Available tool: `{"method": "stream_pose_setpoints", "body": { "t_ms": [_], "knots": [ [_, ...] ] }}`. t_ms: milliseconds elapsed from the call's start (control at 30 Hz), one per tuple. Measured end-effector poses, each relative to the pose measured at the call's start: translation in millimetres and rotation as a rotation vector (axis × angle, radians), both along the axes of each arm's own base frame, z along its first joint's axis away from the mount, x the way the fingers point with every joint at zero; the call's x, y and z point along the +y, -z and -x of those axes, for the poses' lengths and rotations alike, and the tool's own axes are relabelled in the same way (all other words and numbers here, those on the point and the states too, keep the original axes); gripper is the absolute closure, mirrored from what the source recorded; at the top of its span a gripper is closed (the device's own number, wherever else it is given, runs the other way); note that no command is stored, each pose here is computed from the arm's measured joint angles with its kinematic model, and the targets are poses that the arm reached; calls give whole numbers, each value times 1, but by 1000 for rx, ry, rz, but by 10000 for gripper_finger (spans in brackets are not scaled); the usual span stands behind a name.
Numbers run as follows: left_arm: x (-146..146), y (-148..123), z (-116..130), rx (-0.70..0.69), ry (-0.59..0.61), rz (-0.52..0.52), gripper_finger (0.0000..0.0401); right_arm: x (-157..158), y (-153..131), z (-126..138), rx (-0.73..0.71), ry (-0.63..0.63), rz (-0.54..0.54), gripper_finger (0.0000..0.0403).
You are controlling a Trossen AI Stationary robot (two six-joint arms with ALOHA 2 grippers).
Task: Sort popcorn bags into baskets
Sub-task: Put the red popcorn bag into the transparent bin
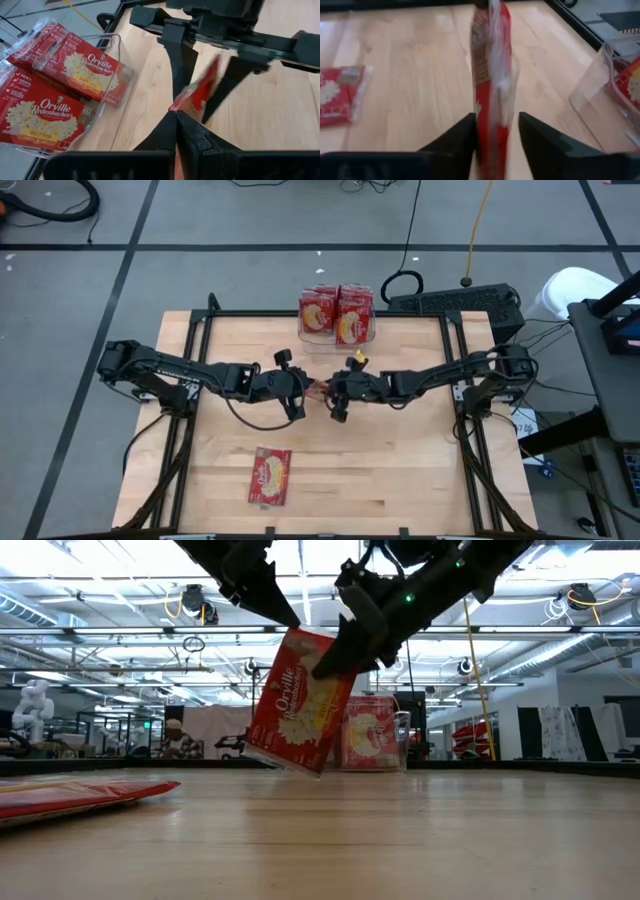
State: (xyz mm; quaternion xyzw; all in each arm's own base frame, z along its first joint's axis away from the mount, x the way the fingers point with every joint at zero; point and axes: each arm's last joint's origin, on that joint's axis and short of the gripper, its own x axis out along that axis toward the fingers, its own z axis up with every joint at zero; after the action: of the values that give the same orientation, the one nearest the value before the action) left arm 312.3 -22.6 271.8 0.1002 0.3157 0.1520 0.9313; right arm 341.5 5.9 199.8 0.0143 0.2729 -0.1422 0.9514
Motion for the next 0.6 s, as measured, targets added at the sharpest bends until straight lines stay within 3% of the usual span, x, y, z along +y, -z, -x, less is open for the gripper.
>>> {"method": "stream_pose_setpoints", "body": {
  "t_ms": [267,433,600],
  "knots": [
    [1,-1,0,-22,-43,18,377,-1,1,3,51,-22,38,387],
    [0,-8,9,-51,-186,-58,332,-4,-5,12,99,-23,57,380],
    [0,-21,24,-115,-284,-7,292,-12,-26,35,71,-6,73,388]
  ]
}}
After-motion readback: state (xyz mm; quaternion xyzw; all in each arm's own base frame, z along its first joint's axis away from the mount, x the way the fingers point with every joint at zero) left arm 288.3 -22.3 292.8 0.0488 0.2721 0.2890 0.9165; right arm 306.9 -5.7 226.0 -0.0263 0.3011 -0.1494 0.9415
